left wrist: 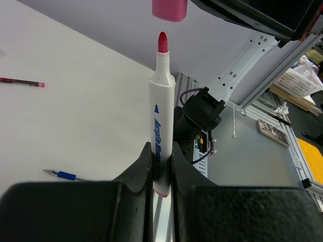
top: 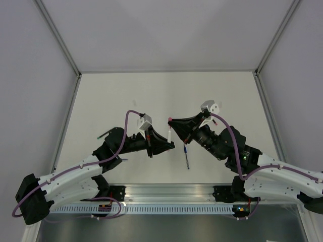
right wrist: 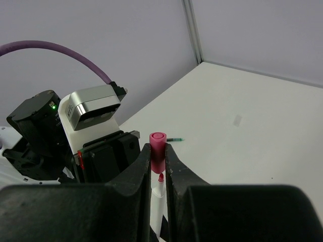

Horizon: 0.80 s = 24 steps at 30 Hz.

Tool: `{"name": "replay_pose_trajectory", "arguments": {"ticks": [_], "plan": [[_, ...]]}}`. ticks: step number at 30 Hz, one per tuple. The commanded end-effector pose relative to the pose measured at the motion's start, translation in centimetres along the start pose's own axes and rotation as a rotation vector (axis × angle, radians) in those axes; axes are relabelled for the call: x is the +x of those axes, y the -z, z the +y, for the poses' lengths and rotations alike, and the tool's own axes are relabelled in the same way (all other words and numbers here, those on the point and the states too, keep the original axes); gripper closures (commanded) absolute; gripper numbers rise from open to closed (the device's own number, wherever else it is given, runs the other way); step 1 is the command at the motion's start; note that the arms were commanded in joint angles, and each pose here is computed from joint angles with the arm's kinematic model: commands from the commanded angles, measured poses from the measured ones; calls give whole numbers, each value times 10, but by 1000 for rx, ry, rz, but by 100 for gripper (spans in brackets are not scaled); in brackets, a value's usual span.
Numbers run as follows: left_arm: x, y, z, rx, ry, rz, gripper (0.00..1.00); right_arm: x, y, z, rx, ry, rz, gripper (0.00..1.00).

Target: Insert the pens into the pen caps

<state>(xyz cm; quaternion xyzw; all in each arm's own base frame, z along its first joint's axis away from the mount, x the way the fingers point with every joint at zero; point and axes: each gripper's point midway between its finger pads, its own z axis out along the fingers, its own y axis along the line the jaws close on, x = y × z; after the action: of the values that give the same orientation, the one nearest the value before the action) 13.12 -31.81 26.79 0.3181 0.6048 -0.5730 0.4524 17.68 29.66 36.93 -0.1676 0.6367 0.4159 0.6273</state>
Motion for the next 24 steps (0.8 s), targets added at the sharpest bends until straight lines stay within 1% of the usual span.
{"name": "replay_pose_trajectory", "arguments": {"ticks": [1,18,24], "plan": [[-16,0,-3,-3,-34,-44,98,-13,-1,10,-30,-28,-33,100],[-21,3,0,-40,-43,-66,98,2,-2,9,-40,-26,-1,100],[-25,7,1,-57,-47,-91,98,24,-6,9,-52,-38,27,100]]}}
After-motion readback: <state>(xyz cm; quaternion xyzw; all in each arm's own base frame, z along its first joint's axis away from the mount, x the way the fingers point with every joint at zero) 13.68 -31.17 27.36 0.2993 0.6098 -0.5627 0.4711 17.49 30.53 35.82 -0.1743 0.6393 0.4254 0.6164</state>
